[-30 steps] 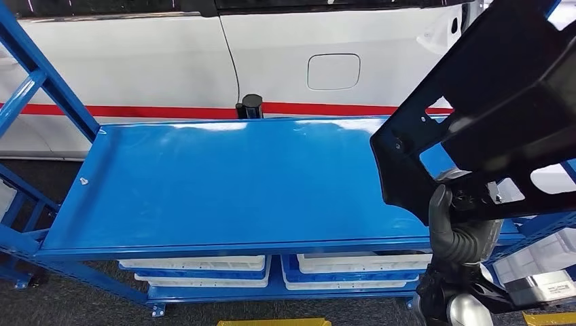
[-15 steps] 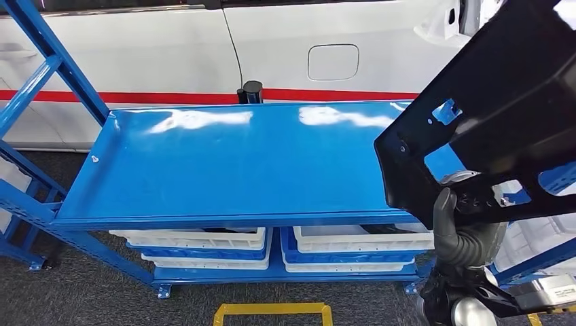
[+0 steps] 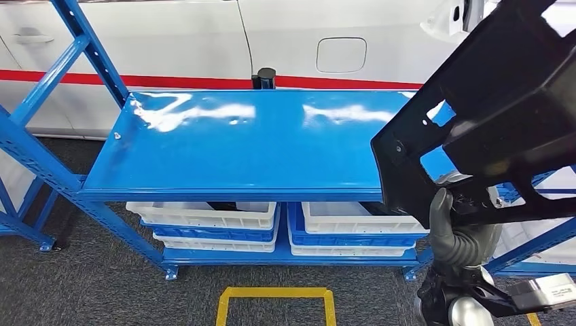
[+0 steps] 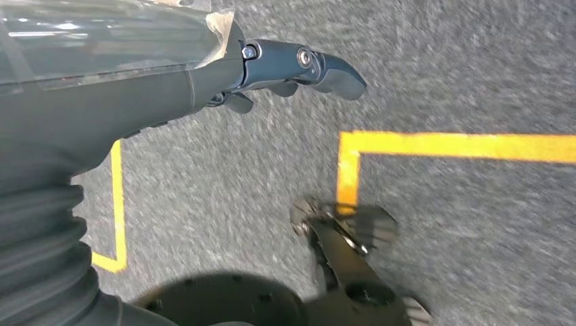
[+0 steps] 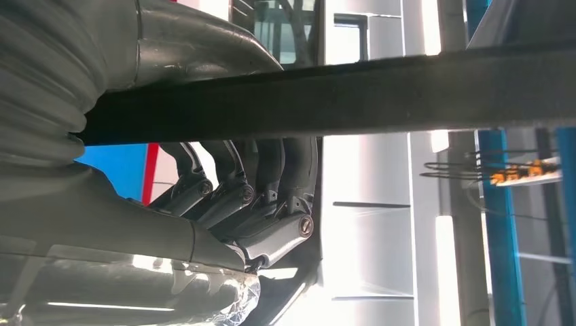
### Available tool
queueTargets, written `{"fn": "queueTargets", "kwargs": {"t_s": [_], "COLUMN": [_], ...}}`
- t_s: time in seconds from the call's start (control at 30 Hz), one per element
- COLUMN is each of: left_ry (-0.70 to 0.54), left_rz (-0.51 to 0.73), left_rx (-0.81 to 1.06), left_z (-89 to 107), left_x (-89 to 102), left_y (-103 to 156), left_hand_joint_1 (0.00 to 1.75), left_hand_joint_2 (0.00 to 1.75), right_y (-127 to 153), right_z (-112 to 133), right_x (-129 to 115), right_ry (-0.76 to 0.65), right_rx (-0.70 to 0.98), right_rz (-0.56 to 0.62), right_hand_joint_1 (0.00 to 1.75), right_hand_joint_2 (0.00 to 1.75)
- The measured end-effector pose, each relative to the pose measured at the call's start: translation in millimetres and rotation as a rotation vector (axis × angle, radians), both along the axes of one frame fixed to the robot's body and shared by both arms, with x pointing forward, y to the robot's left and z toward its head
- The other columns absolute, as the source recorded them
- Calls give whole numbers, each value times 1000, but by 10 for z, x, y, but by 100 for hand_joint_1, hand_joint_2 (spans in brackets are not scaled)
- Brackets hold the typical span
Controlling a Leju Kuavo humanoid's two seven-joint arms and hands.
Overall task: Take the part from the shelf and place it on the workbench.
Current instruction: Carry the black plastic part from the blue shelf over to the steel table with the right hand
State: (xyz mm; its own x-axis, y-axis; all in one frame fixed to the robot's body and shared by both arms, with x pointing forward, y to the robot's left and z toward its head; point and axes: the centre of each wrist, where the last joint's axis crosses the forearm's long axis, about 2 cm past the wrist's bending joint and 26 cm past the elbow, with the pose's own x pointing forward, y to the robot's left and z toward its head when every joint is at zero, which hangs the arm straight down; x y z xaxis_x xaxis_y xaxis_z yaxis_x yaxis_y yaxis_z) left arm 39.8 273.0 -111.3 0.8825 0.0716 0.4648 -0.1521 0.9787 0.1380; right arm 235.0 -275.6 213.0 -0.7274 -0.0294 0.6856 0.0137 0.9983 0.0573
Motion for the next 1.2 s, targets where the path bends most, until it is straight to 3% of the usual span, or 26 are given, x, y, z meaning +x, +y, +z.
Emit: {"fn": "queueTargets", "kwargs": {"t_s": [1.2], "left_ry": [14], "left_rz": [-31], "left_rx": [-9], "left_z": [3], "left_x": [14], "left_y": [-34], "left_hand_joint_1": [0], "left_hand_joint_2": [175], "right_y": [-83], "right_z": [45], "right_x": [-119], "right_ry": [-20], "right_rx": [15], "right_rz": [-49], "right_hand_joint_1": [175], "right_hand_joint_2": [175]}}
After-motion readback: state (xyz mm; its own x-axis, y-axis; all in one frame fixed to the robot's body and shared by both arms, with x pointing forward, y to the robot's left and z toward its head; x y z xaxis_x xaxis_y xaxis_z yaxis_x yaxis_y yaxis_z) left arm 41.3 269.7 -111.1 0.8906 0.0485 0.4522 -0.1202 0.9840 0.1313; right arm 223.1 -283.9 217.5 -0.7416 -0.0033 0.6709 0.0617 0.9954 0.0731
